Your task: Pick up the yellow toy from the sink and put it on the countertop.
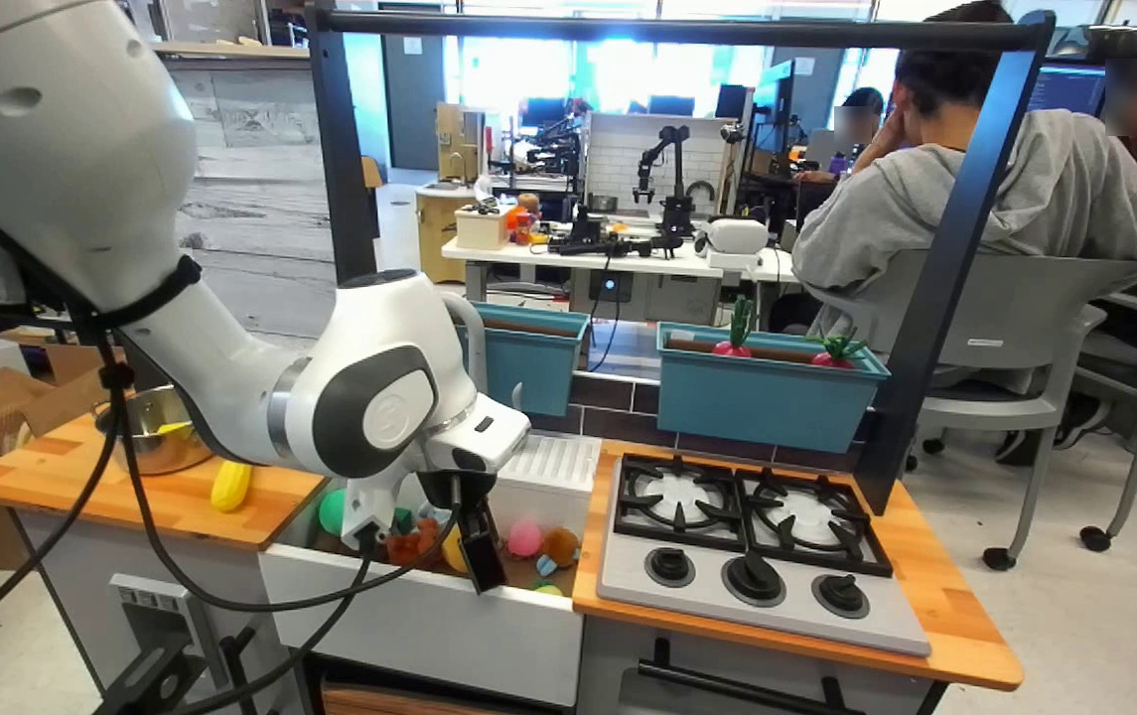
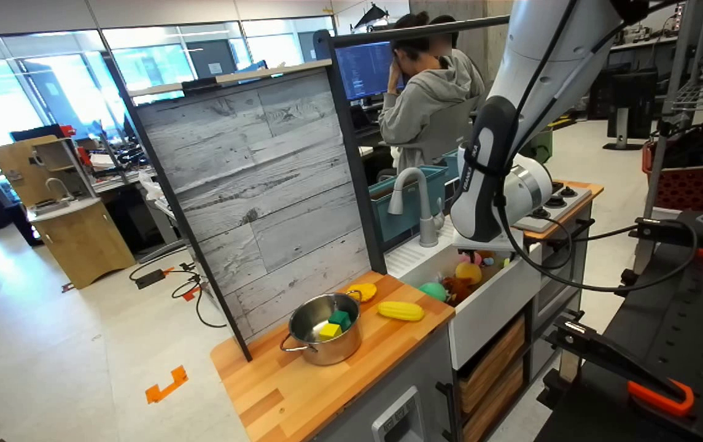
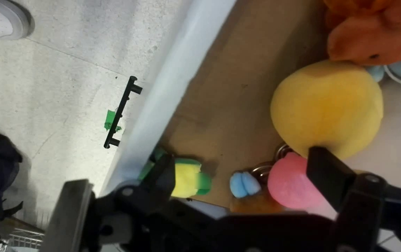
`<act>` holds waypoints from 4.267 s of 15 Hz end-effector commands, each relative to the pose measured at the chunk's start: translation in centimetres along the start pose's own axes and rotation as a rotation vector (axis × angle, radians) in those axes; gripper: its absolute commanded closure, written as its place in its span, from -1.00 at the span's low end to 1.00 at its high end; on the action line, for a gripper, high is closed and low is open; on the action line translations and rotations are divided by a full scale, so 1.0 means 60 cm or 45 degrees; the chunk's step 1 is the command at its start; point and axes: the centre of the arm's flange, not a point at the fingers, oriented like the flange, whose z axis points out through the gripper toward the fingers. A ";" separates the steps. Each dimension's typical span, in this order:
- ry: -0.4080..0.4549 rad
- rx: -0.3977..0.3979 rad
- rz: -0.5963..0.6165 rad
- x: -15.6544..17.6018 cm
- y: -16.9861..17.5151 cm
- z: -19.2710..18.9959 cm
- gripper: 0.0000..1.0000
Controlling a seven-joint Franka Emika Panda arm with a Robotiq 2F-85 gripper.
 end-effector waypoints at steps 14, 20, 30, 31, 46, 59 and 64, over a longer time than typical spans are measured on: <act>-0.323 0.243 0.028 -0.036 -0.056 0.009 -1.00; -0.132 0.169 0.020 -0.021 -0.056 0.027 -1.00; -0.068 0.060 0.007 -0.017 -0.052 0.051 0.28; -0.068 0.057 0.008 -0.017 -0.052 0.052 0.44; -0.620 0.460 -0.645 0.022 0.104 -0.286 0.88; -0.352 0.992 -0.859 -0.218 0.066 -0.503 0.88; -0.082 0.961 -0.824 -0.302 0.027 -0.506 0.88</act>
